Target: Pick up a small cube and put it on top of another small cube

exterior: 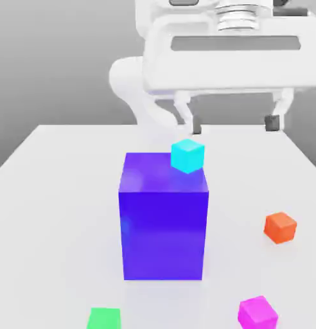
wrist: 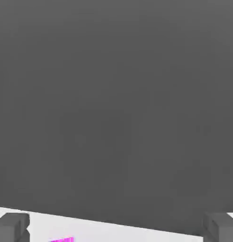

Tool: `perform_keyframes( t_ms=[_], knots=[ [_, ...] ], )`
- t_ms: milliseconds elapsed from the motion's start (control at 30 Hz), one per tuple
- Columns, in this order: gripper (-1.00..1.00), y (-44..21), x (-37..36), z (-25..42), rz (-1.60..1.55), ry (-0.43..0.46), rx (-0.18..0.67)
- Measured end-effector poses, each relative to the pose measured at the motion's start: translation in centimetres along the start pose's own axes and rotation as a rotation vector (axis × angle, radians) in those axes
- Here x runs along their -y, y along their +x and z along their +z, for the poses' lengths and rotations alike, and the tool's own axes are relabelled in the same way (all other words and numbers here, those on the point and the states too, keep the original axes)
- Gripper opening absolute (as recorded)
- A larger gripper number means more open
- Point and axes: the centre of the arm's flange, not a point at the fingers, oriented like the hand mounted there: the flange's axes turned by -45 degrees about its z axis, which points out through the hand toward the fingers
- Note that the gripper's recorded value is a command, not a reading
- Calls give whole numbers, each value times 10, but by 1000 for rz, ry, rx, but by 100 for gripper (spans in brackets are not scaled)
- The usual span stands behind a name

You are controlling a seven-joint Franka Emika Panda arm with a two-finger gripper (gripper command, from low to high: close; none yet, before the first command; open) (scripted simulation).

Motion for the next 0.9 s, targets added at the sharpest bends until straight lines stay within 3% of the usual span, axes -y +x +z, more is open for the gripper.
perform_keyframes(
  t_ms=[433, 567, 600, 900],
  knots=[
    [0, -82, 78, 221, -135, 36, 326],
    [0, -105, 83, 276, -144, 39, 346],
    [-100, -110, 83, 287, -144, 38, 347],
    [-100, -103, 83, 270, -144, 39, 347]
  ],
)
